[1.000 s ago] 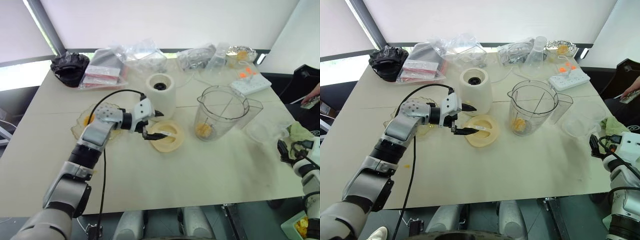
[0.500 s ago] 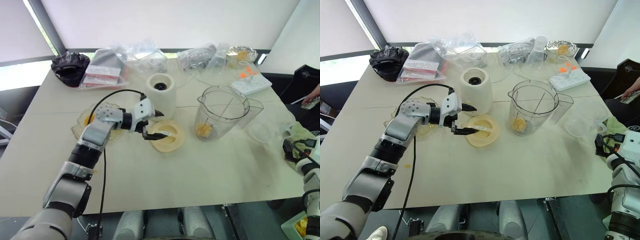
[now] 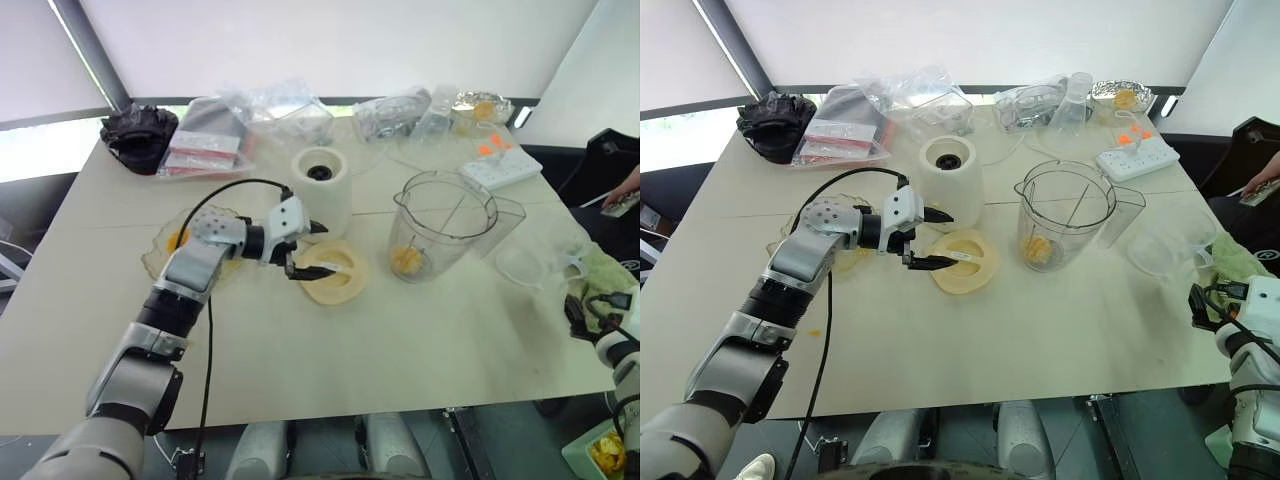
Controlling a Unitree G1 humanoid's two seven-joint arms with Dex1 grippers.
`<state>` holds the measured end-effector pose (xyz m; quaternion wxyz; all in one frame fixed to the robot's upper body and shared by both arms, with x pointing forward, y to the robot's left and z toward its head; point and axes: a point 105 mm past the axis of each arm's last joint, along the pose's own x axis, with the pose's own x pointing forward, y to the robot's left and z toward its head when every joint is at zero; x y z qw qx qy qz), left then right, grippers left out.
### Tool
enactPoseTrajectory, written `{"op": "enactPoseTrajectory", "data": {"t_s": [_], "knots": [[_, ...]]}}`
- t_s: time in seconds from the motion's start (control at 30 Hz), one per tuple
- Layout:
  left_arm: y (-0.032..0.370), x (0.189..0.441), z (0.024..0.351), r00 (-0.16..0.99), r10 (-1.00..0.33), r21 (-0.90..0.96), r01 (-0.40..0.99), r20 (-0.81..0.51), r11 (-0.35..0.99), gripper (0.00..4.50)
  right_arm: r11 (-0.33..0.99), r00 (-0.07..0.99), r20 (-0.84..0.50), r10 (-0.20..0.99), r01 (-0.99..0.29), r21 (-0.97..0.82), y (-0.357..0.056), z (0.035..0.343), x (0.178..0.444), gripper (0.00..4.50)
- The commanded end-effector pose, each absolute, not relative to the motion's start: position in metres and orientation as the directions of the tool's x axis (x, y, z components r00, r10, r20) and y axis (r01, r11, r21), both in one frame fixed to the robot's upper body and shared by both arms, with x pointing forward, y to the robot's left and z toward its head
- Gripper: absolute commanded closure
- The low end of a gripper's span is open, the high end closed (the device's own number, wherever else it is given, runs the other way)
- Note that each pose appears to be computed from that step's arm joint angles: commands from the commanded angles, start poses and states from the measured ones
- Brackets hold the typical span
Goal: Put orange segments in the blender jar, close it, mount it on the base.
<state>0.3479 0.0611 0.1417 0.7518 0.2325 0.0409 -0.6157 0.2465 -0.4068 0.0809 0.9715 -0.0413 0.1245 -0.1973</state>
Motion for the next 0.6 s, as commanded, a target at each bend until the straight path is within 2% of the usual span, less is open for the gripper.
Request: {"op": "enactPoseTrajectory", "data": {"t_s": [0.03,0.6], "knots": [[0.055,0.349,0.157,0.235,-0.915,0.354,0.929,-0.329,0.112,0.02,0.920,0.906,-0.164,-0.390,0.375,-0.114,-0.403,0.099,0.252,0.00],[0.057,0.349,0.158,0.248,-0.913,0.359,0.925,-0.324,0.124,0.02,0.903,0.900,-0.102,-0.423,0.409,-0.131,-0.414,0.113,0.271,0.00]]}}
